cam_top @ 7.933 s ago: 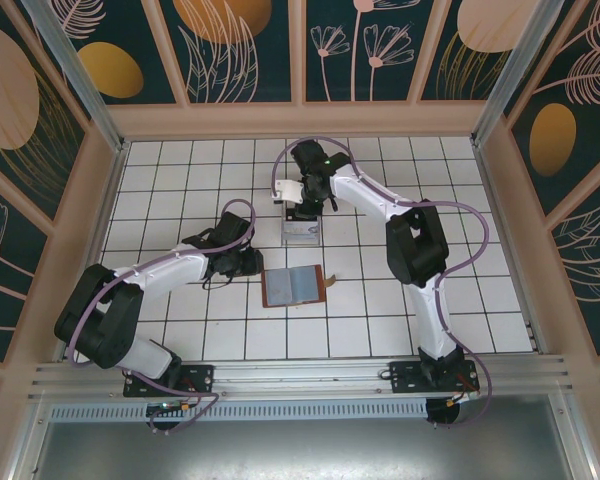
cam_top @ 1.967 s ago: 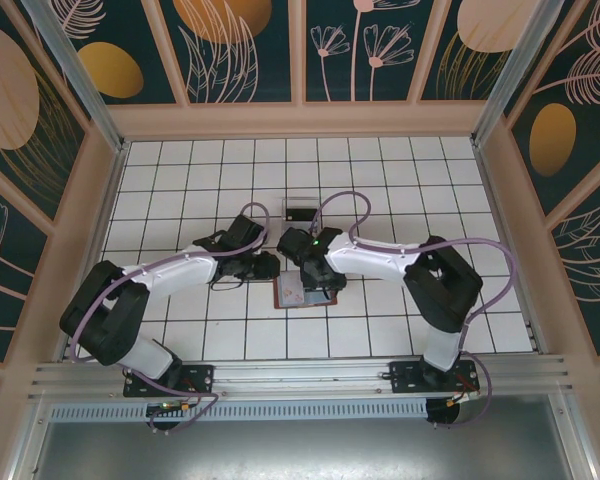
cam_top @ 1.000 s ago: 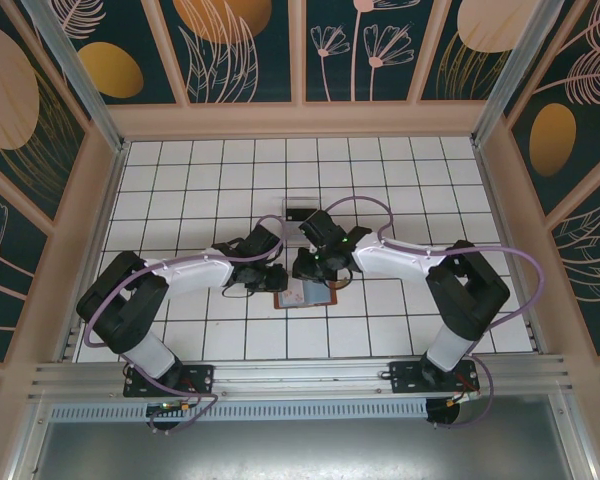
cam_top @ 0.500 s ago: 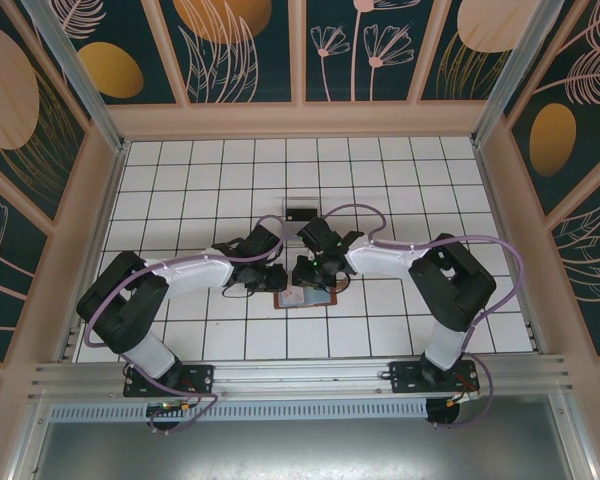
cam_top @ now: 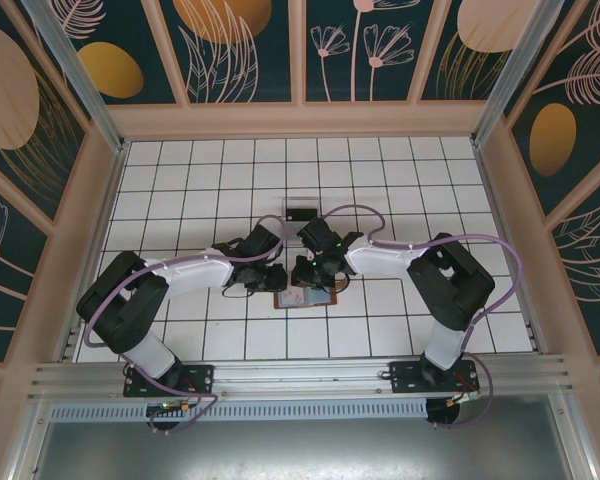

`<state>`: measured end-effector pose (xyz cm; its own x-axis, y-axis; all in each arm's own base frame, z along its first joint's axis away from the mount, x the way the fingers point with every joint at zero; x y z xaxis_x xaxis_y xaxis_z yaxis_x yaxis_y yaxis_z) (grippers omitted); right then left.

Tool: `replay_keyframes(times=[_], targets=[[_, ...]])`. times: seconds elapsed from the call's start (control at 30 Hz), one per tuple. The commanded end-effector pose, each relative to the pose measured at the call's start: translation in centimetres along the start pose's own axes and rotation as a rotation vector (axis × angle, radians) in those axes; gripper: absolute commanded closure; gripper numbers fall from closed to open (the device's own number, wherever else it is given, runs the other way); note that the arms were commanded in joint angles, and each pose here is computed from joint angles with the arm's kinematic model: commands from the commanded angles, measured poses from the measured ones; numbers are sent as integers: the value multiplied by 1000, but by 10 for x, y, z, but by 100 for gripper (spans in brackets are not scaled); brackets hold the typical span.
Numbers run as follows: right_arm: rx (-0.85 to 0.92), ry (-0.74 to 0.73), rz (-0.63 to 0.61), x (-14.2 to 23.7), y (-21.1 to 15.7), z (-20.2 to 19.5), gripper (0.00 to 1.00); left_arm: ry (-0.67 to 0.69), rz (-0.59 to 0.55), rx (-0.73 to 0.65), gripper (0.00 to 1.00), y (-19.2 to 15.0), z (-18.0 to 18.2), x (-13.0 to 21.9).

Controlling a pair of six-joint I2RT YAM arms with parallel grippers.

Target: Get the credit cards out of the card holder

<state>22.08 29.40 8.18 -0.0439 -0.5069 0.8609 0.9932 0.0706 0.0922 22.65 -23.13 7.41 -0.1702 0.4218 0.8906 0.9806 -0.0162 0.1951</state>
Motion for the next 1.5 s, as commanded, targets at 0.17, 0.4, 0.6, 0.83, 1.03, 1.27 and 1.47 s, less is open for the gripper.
replay_keyframes(times=[0.17, 0.4, 0.6, 0.83, 1.03, 1.27, 1.47], targets=[[6, 6, 23, -9, -3, -4, 81, 46, 28, 6, 78, -6, 8, -6], [11, -107, 1, -6, -4, -16, 77, 45, 28, 7, 78, -6, 8, -6], [29, -147, 7, -7, -6, -18, 77, 47, 27, 7, 76, -6, 8, -5], [41, -219, -6, -4, -5, -20, 77, 50, 13, 7, 74, -4, 7, -1], [44, -227, -4, -5, -6, -21, 77, 60, -3, -2, 72, -3, 7, 4], [46, -257, -24, 2, -5, -19, 76, 59, 5, -3, 71, -4, 8, 2], [44, -220, -45, 10, -2, -10, 75, 78, 27, -19, 71, -6, 11, -3]])
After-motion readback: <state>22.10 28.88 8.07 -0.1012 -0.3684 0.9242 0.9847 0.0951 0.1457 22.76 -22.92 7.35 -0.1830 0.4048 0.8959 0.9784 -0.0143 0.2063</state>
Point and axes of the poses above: each hand's point on the last joint's axis, 136 mm out from that joint toward the fingers, its own x axis back along the fingers, its own z axis along the line the jaws close on, y = z × x, the point moved 6 cm from there along x, back along the fingers, and after that the axes turned 3 degrees about x, right-handed, at the moved point
